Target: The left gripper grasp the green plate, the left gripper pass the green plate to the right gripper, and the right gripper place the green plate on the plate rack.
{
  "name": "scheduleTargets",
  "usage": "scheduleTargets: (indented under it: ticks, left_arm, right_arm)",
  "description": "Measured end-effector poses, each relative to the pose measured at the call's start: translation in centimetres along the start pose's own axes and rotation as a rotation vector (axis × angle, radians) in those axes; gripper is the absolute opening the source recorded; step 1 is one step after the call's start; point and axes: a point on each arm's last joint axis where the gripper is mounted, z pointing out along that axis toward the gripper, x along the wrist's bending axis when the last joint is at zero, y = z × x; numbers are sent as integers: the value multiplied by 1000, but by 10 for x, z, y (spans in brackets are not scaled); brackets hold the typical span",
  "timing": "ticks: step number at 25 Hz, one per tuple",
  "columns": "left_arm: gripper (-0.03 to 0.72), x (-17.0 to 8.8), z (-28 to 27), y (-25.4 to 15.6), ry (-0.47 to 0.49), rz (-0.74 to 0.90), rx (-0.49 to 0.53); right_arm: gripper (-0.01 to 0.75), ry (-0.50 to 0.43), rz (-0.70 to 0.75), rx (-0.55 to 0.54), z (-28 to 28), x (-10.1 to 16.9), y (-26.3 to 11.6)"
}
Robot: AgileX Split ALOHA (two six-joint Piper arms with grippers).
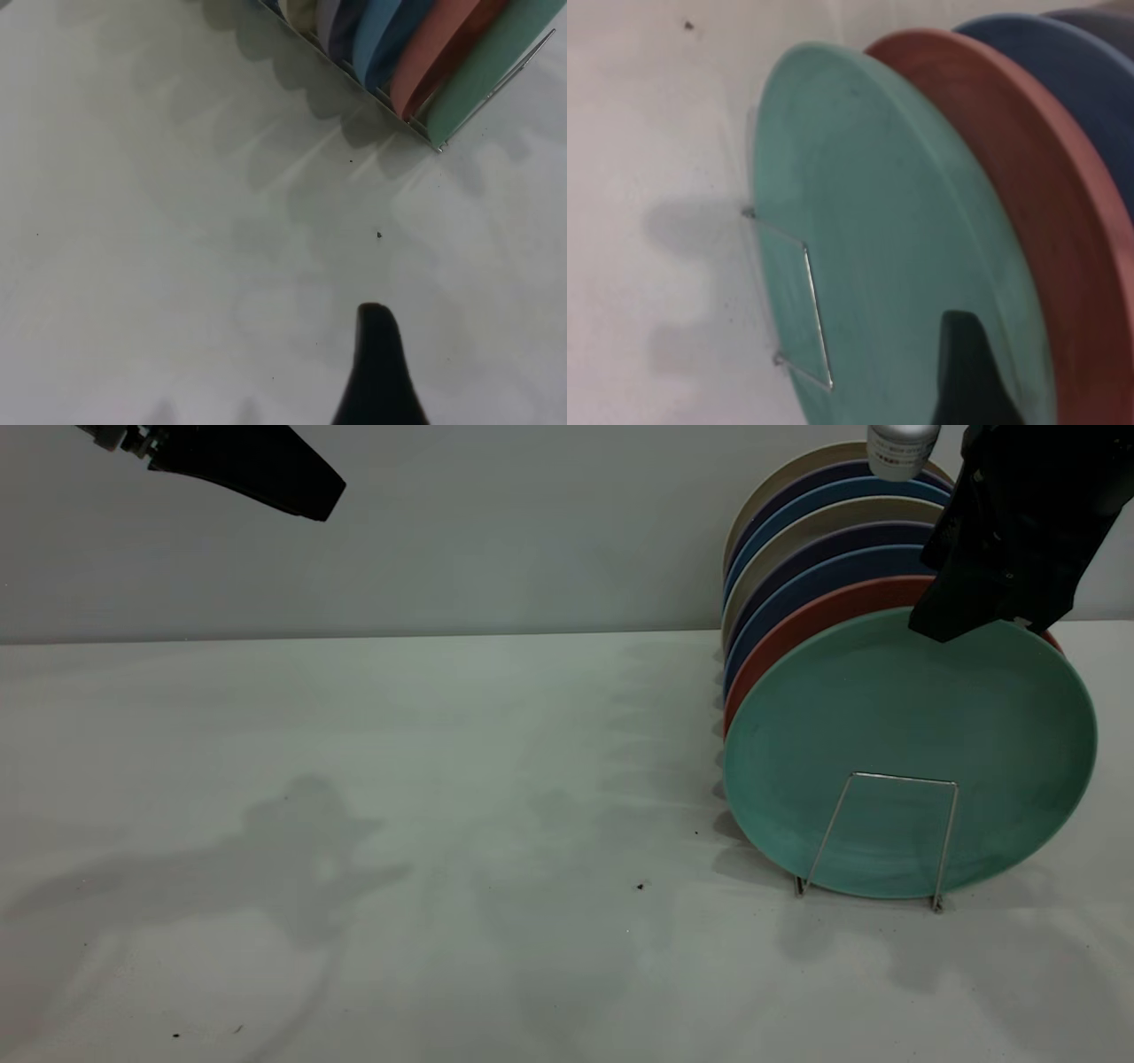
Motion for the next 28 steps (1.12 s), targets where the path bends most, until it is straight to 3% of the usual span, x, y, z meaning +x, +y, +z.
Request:
scheduleTargets:
  ticks: [7, 13, 20, 28]
  left_arm:
    - [564, -1, -2, 1, 3, 0, -2]
    - [564, -19, -29, 13, 58, -25, -7]
    - [564, -56, -82, 12, 220, -176, 139]
    - [564, -99, -138, -4, 422, -393, 285]
  right_arm:
    - [458, -28, 79, -34, -29, -3, 6]
    - [458, 31, 461, -65, -103, 11, 12]
    - [458, 109, 722, 17, -192, 51, -5]
    - [458, 3, 863, 163, -213, 110, -61]
